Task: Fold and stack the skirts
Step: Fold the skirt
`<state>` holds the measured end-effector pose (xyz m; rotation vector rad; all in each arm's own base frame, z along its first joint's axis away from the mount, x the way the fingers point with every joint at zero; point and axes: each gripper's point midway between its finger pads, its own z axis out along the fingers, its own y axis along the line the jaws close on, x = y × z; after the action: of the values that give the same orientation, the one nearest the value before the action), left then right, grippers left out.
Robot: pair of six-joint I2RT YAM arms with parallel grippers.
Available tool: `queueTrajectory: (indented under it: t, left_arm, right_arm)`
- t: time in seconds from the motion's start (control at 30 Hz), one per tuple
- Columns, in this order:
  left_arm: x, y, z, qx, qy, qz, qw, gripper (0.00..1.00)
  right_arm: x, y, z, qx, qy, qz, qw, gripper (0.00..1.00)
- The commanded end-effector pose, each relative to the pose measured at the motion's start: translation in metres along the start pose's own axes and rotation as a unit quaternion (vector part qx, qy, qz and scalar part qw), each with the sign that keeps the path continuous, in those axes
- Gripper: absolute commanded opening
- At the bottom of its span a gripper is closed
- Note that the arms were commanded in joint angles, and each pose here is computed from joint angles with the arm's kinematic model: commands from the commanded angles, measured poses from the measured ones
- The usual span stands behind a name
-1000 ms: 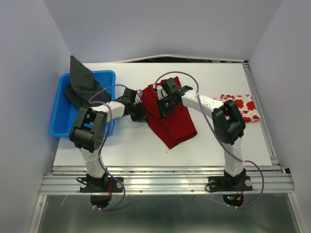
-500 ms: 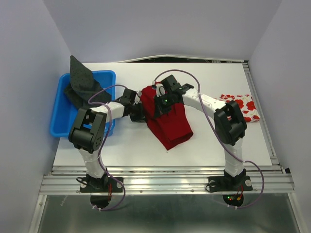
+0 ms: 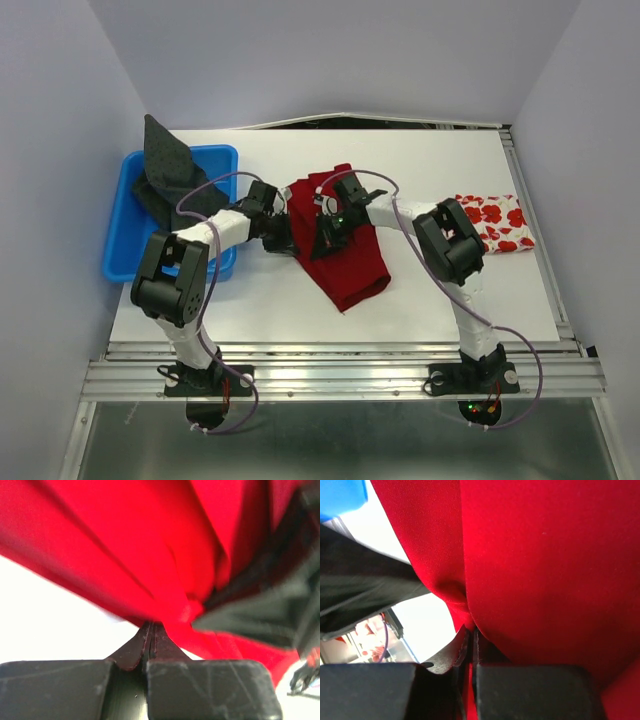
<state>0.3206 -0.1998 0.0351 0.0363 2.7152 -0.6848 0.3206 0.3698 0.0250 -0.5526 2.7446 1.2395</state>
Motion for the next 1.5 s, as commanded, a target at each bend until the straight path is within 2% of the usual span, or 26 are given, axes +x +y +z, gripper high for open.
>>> queueTrajectory:
  t: [0.0, 0.1, 0.13, 0.23, 0.27, 0.33, 0.4, 0.53, 0.63, 0.8, 0.9, 1.0, 1.17, 1.3, 1.47]
  left_arm:
    - [-0.02, -0.031, -0.052, 0.038, -0.04, 0.056, 0.997, 0.1]
    - [-0.02, -0.034, -0.067, 0.034, -0.048, 0.064, 0.996, 0.17]
    - [-0.019, -0.031, -0.067, 0.029, -0.044, 0.069, 0.996, 0.17]
    - [-0.018, -0.022, -0.061, 0.018, -0.032, 0.061, 0.997, 0.17]
    - [-0.022, -0.021, -0.059, 0.025, -0.033, 0.058, 0.997, 0.16]
    - [-0.03, -0.025, -0.06, 0.034, -0.045, 0.058, 0.997, 0.16]
    - [-0.051, -0.031, -0.066, 0.041, -0.079, 0.058, 0.994, 0.17]
    - [-0.085, -0.027, -0.07, 0.023, -0.118, 0.036, 0.992, 0.17]
    - [-0.1, -0.023, -0.059, 0.007, -0.119, 0.032, 0.992, 0.17]
    - [-0.118, -0.043, -0.051, 0.055, -0.122, 0.054, 0.99, 0.17]
    - [-0.11, -0.046, -0.038, 0.074, -0.099, 0.062, 0.99, 0.16]
    - [-0.094, -0.035, -0.016, 0.072, -0.065, 0.062, 0.993, 0.16]
    - [-0.069, 0.018, 0.03, 0.007, -0.012, 0.068, 0.998, 0.1]
    - [-0.094, 0.035, 0.045, -0.032, -0.014, 0.09, 0.995, 0.09]
    - [-0.128, 0.022, 0.03, -0.011, -0.056, 0.113, 0.992, 0.12]
  right_arm:
    - [-0.009, -0.028, 0.011, 0.025, -0.022, 0.013, 0.999, 0.01]
    - [-0.008, -0.027, 0.012, 0.022, -0.025, 0.017, 0.999, 0.01]
    - [-0.009, -0.023, 0.01, 0.016, -0.024, 0.015, 0.999, 0.04]
    - [-0.022, 0.003, -0.012, -0.016, -0.042, -0.009, 0.999, 0.29]
    - [-0.029, 0.008, -0.024, -0.02, -0.052, -0.03, 0.998, 0.43]
    - [-0.042, 0.027, -0.047, -0.027, -0.065, -0.066, 0.995, 0.53]
    - [-0.046, 0.047, -0.07, -0.027, -0.072, -0.116, 0.99, 0.58]
    - [-0.053, 0.06, -0.099, -0.008, -0.094, -0.173, 0.98, 0.56]
    - [-0.041, 0.041, -0.101, 0.034, -0.078, -0.189, 0.978, 0.52]
    - [-0.021, -0.021, -0.126, 0.093, -0.055, -0.169, 0.98, 0.48]
    - [-0.01, -0.048, -0.138, 0.108, -0.042, -0.158, 0.981, 0.46]
    - [0.022, -0.058, -0.132, 0.089, -0.001, -0.143, 0.986, 0.43]
    - [0.073, -0.055, -0.111, 0.016, 0.036, -0.104, 0.994, 0.43]
    - [0.087, -0.065, -0.093, -0.008, 0.058, -0.052, 0.997, 0.42]
    - [0.087, -0.074, -0.082, -0.008, 0.057, -0.031, 0.998, 0.41]
